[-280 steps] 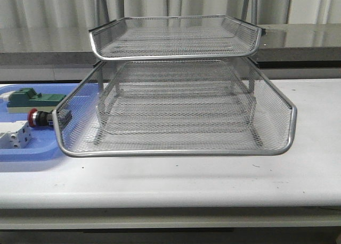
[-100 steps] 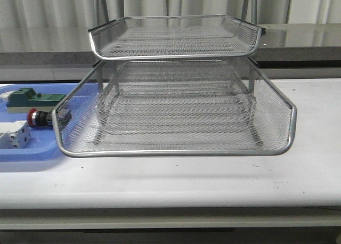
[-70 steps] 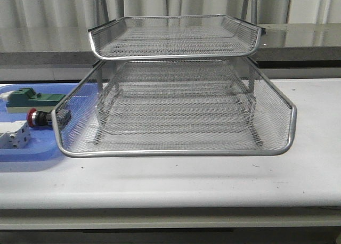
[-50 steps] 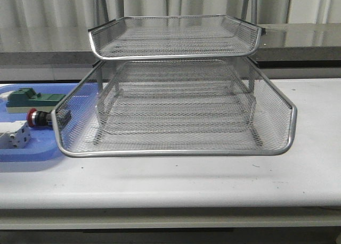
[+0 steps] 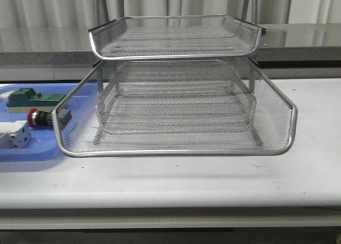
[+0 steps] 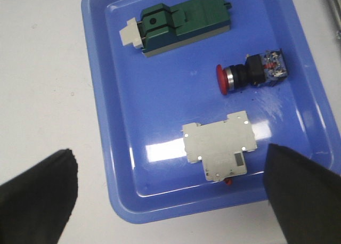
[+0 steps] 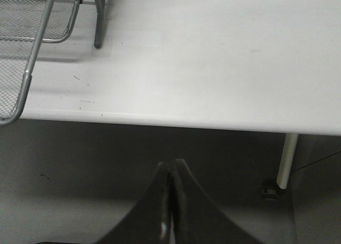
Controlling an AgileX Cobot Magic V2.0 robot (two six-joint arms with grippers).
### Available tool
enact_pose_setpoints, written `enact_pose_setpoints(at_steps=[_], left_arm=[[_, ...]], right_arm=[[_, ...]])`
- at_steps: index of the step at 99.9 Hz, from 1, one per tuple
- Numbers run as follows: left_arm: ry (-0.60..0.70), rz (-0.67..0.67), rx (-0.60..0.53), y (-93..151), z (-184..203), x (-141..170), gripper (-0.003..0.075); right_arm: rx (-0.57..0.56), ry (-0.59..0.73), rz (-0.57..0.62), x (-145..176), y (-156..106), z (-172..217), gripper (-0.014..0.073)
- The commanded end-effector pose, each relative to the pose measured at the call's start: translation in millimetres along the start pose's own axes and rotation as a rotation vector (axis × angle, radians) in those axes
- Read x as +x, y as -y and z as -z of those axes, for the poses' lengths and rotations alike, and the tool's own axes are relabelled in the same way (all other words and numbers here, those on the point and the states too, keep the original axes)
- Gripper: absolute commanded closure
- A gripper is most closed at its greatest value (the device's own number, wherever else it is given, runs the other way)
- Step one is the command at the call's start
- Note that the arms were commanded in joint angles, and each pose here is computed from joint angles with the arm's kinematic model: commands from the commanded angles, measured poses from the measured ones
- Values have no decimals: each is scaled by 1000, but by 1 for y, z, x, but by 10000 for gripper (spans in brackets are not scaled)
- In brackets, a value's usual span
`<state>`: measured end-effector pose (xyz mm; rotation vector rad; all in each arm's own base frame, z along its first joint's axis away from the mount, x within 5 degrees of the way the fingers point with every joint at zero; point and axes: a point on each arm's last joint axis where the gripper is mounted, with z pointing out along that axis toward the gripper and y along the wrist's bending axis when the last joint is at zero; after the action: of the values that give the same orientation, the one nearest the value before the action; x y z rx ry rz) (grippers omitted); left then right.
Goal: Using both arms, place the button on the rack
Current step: 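Lower the left gripper onto the red push button and grasp it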
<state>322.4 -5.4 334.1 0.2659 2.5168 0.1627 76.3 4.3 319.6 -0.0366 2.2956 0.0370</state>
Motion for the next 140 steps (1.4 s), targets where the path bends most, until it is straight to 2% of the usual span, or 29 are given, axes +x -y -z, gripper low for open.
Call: enact_pose_setpoints(at_steps=[1,15,29,51,77,91,113,140], left_arm=[[146,25,9,1,20,-15,64],[182,35,15,1,20,-19,103],[179,-16,11,1,16,-21,126],[142,-216,33,1,-5,-43,126],[87,-509,168,11,-47,-64,126],[68,-623,215,15,-72,-69,126],[-13,-746,279,21,-111,-61,126],[-6,-802,368,32,-138,-55,126]], right_arm=[[7,80,7,-12,1,6,665],[7,80,7,-12,1,6,665],[7,80,7,-12,1,6,665],[7,80,7,-12,1,6,665],[7,80,7,-12,1,6,665],[7,80,7,-12,1,6,665],[7,80,7,-12,1,6,665],[7,80,7,-12,1,6,665]])
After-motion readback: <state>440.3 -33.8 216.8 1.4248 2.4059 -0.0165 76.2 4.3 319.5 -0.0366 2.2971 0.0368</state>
